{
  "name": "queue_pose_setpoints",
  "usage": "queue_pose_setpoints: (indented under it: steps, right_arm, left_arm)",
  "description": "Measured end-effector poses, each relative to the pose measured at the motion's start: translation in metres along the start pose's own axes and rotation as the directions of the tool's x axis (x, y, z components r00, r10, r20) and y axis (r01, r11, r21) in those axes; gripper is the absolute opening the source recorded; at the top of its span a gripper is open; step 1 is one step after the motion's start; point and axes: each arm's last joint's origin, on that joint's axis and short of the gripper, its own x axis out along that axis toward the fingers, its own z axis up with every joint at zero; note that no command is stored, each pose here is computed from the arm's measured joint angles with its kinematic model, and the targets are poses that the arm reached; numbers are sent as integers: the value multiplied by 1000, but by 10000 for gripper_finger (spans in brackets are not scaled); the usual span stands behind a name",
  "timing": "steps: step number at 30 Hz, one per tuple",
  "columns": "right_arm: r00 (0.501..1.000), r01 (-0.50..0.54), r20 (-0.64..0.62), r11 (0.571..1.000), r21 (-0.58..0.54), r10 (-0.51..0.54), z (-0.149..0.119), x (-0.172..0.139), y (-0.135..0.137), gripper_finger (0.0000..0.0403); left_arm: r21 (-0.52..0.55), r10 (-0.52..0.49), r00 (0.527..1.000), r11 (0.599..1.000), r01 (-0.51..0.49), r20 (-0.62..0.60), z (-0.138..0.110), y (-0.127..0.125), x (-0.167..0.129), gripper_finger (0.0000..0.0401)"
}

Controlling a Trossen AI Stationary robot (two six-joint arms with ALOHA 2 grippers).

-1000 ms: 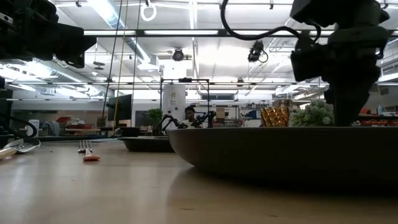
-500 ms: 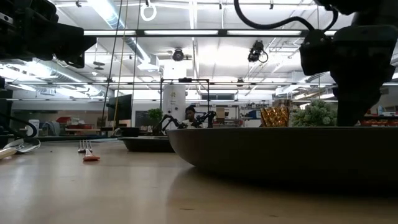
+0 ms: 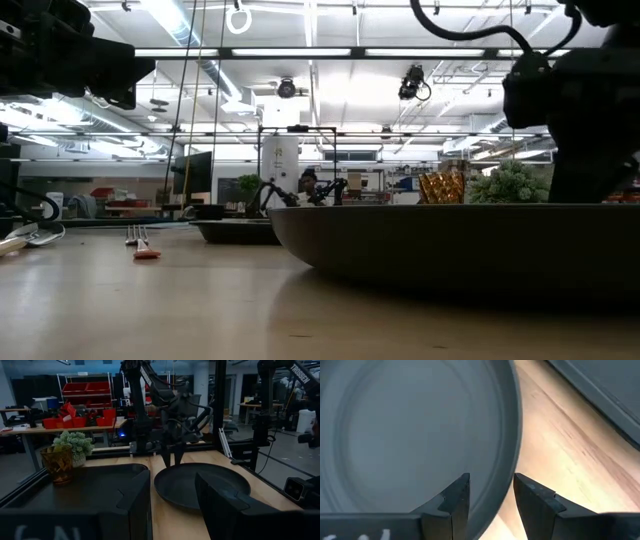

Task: Pick and place plate/cup/fork/spoon on tray
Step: Put the black plate on the black tray below the brown cup

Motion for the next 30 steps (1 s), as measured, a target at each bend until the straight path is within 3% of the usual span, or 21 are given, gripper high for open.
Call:
queue_pose_setpoints:
  steps: [5, 15, 30]
  right_arm:
    - [999, 19, 35, 1000, 7, -19, -6, 2, -4, 150]
    - [995, 5, 98, 998, 60, -11, -20, 4, -8, 91]
    - [995, -17, 98, 1000, 23, 14, -21, 5, -8, 10]
  left_arm:
    - [0, 0, 1000, 1000, 0, 0, 0, 0, 0, 167]
    - [0, 0, 1000, 1000, 0, 0, 0, 0, 0, 167]
    - [0, 0, 1000, 1000, 0, 0, 0, 0, 0, 167]
